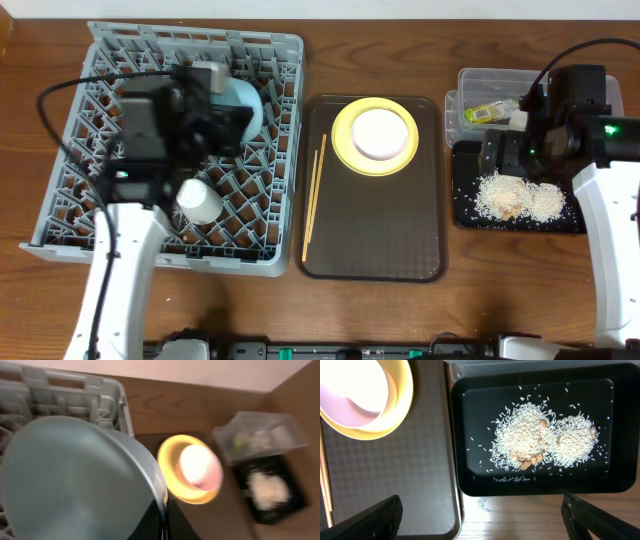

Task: Sort waste into correct bins and load items into the dishwasher

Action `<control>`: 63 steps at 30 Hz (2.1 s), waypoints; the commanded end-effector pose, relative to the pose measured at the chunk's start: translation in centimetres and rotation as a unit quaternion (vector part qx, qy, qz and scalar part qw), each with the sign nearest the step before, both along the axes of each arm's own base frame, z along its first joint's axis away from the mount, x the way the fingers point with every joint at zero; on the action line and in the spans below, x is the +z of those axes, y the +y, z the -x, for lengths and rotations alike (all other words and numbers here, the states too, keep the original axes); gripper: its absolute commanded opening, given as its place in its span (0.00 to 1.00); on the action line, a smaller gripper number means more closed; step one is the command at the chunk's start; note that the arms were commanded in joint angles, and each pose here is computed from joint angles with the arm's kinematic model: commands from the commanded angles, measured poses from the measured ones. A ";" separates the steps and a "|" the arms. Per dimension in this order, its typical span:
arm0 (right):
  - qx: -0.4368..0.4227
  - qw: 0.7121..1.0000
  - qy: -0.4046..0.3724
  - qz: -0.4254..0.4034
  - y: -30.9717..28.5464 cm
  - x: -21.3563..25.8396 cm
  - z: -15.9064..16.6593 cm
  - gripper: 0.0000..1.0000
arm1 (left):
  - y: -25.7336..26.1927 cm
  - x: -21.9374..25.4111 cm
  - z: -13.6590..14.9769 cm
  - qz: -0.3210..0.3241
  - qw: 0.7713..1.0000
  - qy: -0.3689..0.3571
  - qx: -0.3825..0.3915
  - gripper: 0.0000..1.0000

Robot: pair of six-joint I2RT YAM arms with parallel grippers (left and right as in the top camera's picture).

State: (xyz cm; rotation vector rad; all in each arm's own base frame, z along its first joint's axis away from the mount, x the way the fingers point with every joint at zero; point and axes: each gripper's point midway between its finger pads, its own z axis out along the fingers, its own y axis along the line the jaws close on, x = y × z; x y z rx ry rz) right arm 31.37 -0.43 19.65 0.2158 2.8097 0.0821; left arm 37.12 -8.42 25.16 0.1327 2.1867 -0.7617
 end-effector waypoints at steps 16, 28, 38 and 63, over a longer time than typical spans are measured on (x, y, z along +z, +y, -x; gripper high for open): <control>-0.006 1.000 -0.006 0.004 -0.2 0.5 -0.1 0.99 | 7.4 -5.7 -1.8 0.373 0.915 0.119 -0.093 0.06; -0.006 1.000 -0.006 0.004 -0.2 0.5 -0.1 0.99 | 13.1 -7.9 -2.2 0.381 0.917 0.117 -0.011 0.06; -0.007 1.000 -0.006 0.003 -0.2 0.5 -0.1 0.99 | 15.6 -10.0 -2.0 0.359 0.920 0.147 0.062 0.66; -0.058 0.997 0.002 0.058 -2.9 0.5 0.4 0.99 | 7.1 -1.9 1.5 -0.008 0.986 0.085 0.143 0.90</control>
